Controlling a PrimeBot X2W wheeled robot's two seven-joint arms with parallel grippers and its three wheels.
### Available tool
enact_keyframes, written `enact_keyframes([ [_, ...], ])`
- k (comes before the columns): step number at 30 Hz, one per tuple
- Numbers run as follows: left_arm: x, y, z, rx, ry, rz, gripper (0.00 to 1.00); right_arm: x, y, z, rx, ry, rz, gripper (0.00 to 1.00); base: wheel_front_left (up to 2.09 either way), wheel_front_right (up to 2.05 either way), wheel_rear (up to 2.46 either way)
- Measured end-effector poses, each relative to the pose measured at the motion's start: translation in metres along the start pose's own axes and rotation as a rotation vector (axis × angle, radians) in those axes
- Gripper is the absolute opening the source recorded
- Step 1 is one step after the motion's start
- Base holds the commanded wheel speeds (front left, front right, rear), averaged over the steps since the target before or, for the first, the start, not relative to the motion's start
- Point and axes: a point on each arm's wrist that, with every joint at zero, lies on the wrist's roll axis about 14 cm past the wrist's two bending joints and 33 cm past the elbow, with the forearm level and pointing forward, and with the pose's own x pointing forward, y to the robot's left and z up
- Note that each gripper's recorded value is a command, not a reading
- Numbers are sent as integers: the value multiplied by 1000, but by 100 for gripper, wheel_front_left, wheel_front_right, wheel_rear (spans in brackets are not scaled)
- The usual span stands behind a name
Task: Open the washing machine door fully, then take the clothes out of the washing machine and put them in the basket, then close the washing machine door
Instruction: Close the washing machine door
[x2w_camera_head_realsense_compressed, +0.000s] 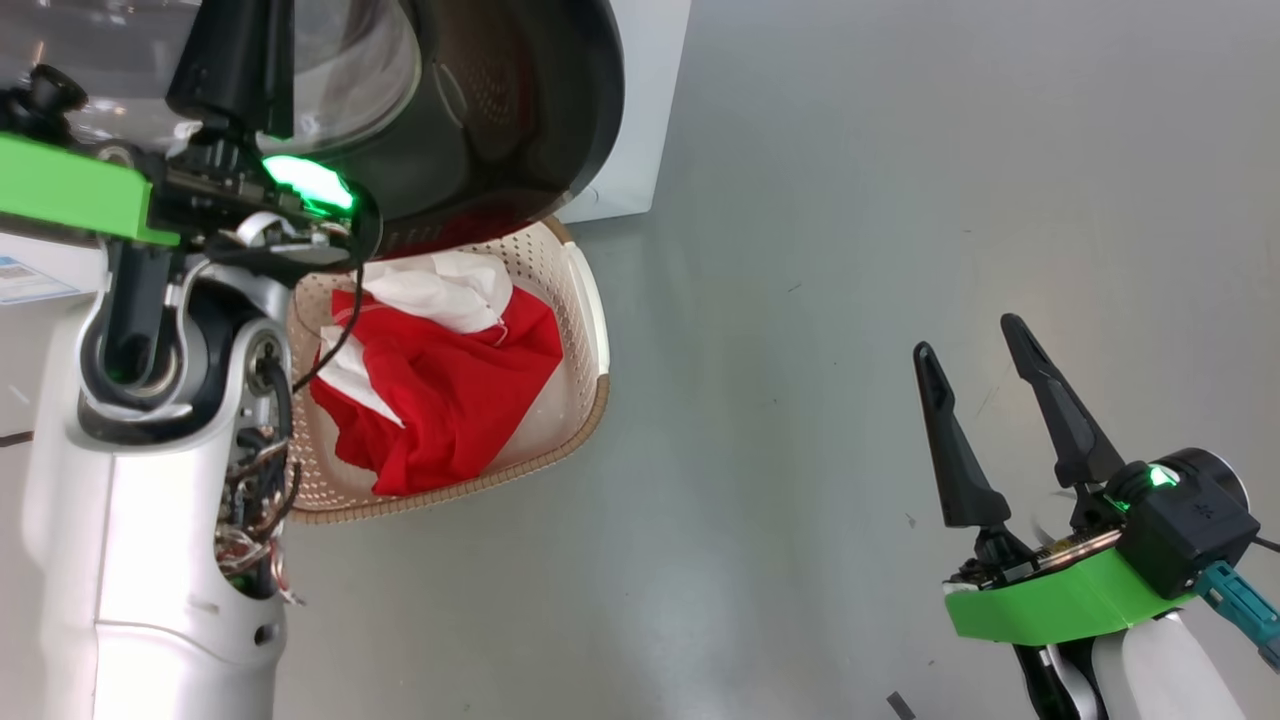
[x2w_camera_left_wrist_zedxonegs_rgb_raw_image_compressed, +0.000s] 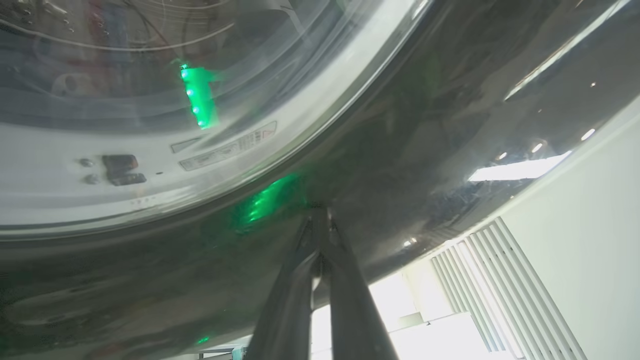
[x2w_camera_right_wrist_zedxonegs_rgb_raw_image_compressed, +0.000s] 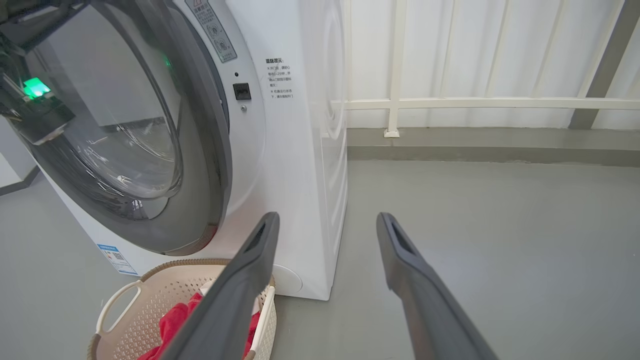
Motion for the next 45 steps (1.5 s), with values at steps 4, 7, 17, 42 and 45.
enact_keyframes([
  [4,0,1,-1,2,1,4,0,0,0,3,-2,-8,1,100,0,0,0],
  [7,-1,-3,-2,5,3,2,0,-1,1,6,-2,-14,2,100,0,0,0],
  [17,-49,-2,9,108,-63,66,100,-6,8,27,2,-67,20,100,0,0,0],
  [42,-189,-44,21,1420,-128,168,100,-31,8,69,-2,-178,11,100,0,0,0],
  [45,-202,-45,20,1511,-127,189,100,-36,8,73,-3,-187,10,100,0,0,0],
])
